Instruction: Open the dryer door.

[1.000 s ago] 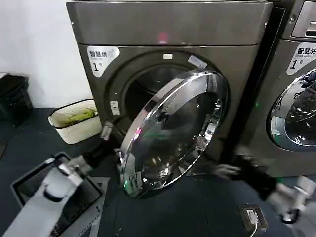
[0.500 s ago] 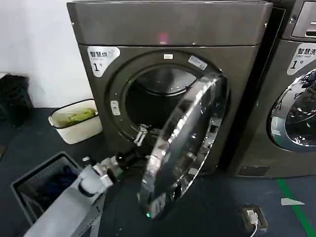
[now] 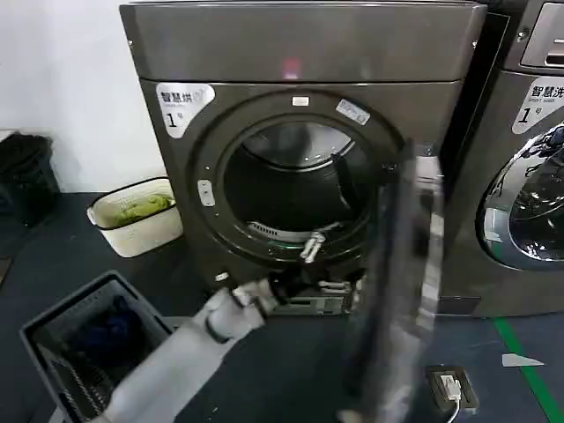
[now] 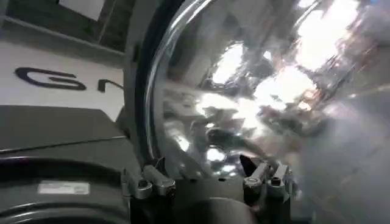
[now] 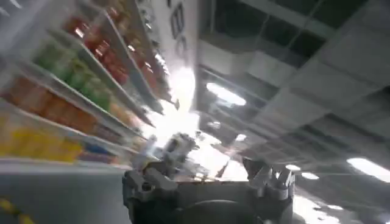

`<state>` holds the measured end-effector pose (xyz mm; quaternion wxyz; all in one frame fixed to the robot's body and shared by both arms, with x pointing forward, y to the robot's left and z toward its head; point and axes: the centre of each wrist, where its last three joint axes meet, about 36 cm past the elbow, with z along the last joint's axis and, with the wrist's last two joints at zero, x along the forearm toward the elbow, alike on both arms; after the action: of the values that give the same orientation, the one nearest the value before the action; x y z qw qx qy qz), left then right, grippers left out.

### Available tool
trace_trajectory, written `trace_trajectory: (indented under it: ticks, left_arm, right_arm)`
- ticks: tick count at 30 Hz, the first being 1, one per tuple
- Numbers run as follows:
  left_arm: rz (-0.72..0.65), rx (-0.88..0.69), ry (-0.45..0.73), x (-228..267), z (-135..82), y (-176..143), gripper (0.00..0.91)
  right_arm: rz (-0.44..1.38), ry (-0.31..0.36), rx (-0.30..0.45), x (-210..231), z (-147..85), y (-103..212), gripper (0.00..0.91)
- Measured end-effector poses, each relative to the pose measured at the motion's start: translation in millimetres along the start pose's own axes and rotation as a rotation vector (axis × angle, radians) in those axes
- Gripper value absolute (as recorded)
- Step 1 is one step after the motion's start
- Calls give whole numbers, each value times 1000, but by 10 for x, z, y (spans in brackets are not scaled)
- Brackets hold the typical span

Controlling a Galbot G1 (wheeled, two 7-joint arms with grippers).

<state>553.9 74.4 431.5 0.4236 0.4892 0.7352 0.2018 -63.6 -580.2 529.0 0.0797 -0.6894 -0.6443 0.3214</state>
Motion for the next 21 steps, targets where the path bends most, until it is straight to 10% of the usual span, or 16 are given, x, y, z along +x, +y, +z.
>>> trace_trajectory:
  ticks: [6,21]
  left_arm:
    - [34,38,-39,-502,119,-209,907]
    - [46,101,-63,-1226,217,-535,907]
  right_arm:
    - [120,99,73,-68,331,-406,907]
    - [165,81,88,-114,420,-713,907]
